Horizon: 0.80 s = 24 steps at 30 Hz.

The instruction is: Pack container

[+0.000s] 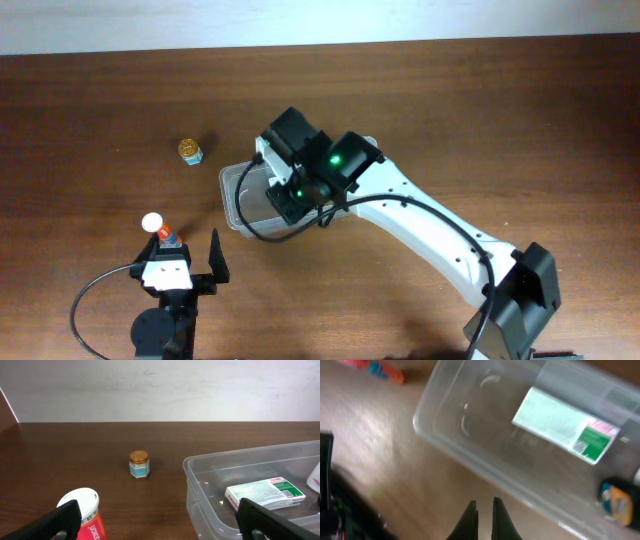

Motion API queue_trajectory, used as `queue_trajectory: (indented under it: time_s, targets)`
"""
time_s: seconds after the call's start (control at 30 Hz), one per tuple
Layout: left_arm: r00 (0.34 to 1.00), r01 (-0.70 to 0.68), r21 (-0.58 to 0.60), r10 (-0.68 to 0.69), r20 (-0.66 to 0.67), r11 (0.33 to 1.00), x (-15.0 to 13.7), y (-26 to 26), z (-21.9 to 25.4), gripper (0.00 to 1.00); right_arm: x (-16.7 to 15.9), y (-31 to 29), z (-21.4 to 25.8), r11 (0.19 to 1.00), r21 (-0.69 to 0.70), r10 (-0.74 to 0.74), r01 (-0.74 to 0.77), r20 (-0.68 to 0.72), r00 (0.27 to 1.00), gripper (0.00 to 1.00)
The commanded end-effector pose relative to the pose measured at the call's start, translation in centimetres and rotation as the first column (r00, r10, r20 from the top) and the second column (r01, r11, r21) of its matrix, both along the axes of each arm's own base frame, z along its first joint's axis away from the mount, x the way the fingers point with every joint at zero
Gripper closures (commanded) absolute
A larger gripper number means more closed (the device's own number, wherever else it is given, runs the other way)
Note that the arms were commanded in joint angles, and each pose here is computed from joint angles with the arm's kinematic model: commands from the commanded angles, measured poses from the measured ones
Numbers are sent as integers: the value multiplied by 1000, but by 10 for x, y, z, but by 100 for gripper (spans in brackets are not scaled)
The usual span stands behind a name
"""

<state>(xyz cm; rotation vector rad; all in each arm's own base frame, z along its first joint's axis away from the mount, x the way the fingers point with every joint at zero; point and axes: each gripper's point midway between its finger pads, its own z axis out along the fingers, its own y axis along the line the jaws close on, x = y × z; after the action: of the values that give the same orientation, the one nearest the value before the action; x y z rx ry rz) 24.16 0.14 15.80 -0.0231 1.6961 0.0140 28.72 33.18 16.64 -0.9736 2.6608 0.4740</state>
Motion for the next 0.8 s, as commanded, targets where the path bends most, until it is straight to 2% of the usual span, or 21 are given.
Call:
queue_trajectory:
  time_s: [0.0,0.13,0.27,0.77]
  targets:
    - [1000,5,3,-5,-3,1000,0,0,-3,1,-31,14,-16,996,-15,88,-89,-48,995,96]
    - [1000,5,3,-5,-3,1000,0,0,-3,1,-48,17,-36,990,-59,122,-125,-51,991,96]
    - [1000,5,3,-5,-3,1000,0,0,-3,0,-50,14,-55,990,-68,120,-125,-62,991,96]
    - [1000,5,3,-5,-3,1000,0,0,-3,1,-25,24,-91,993,-70,96,-93,37,995,96]
